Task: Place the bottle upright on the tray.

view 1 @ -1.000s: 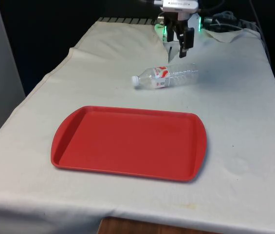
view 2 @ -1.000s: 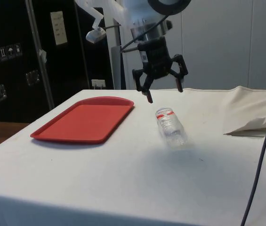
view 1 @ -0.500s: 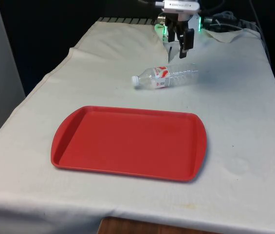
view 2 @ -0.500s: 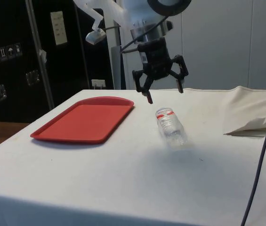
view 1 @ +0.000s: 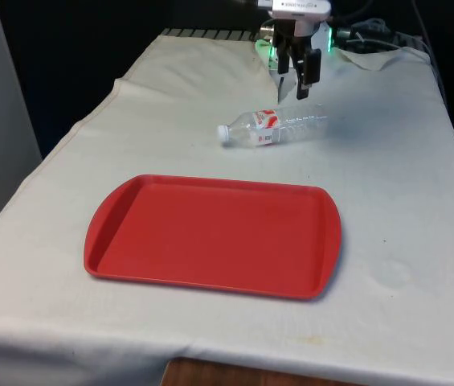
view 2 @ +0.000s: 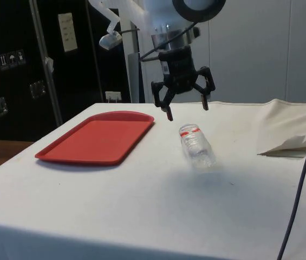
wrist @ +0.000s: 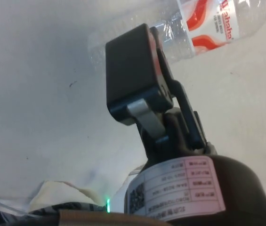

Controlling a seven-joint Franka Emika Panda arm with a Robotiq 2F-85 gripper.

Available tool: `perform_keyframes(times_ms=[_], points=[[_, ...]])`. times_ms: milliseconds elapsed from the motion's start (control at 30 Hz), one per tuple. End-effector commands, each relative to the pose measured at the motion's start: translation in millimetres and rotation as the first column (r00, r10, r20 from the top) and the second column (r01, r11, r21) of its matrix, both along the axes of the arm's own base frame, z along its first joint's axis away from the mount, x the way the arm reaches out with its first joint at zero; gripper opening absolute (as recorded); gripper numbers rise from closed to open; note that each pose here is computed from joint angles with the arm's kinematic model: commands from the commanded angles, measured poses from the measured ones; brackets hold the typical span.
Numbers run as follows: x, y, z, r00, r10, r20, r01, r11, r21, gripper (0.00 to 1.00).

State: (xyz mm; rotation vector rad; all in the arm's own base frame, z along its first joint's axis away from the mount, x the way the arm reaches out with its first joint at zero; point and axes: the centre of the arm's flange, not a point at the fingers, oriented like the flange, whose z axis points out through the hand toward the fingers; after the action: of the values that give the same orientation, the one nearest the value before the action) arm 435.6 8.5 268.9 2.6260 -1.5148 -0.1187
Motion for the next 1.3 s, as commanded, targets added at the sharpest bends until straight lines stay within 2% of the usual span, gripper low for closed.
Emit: perform_keyframes(times_ms=[0, 233, 267, 300, 400, 533, 567, 600, 867, 900, 933, 1167, 1200, 1233, 1267], points=[[-1.2, 0.0, 1, 0.9997, -0.006, 0.024, 0.006, 1.0000, 0.001, 1.00], [-5.5, 0.0, -6, 0.9980, -0.005, 0.063, 0.005, 1.0000, 0.007, 1.00], [-5.8, 0.1, -7, 0.9989, 0.002, 0.048, -0.002, 1.0000, 0.008, 1.00], [-6.0, -0.4, -8, 0.9978, -0.006, 0.066, 0.005, 1.0000, 0.008, 1.00], [-5.8, -0.8, -10, 0.9974, -0.006, 0.072, 0.006, 0.9999, 0.010, 1.00], [-6.1, -1.7, -12, 0.9975, -0.004, 0.070, 0.003, 0.9999, 0.011, 1.00], [-6.2, -1.3, -12, 0.9981, -0.001, 0.062, 0.000, 1.0000, 0.008, 1.00], [-6.1, -1.7, -12, 0.9975, -0.003, 0.070, 0.002, 0.9999, 0.012, 1.00], [-3.8, -11.5, -19, 0.9977, -0.014, 0.066, 0.011, 0.9994, 0.034, 1.00], [-4.9, -11.0, -18, 0.9982, -0.012, 0.059, 0.011, 0.9999, 0.013, 1.00], [-3.3, -13.0, -20, 0.9977, -0.015, 0.067, 0.012, 0.9992, 0.038, 1.00], [1.6, -26.5, -29, 0.9977, -0.025, 0.063, 0.020, 0.9967, 0.079, 1.00], [1.4, -26.4, -30, 0.9984, -0.023, 0.052, 0.020, 0.9979, 0.061, 1.00], [1.7, -28.1, -30, 0.9978, -0.026, 0.061, 0.021, 0.9962, 0.084, 1.00], [2.1, -29.2, -31, 0.9978, -0.026, 0.061, 0.021, 0.9958, 0.089, 1.00]])
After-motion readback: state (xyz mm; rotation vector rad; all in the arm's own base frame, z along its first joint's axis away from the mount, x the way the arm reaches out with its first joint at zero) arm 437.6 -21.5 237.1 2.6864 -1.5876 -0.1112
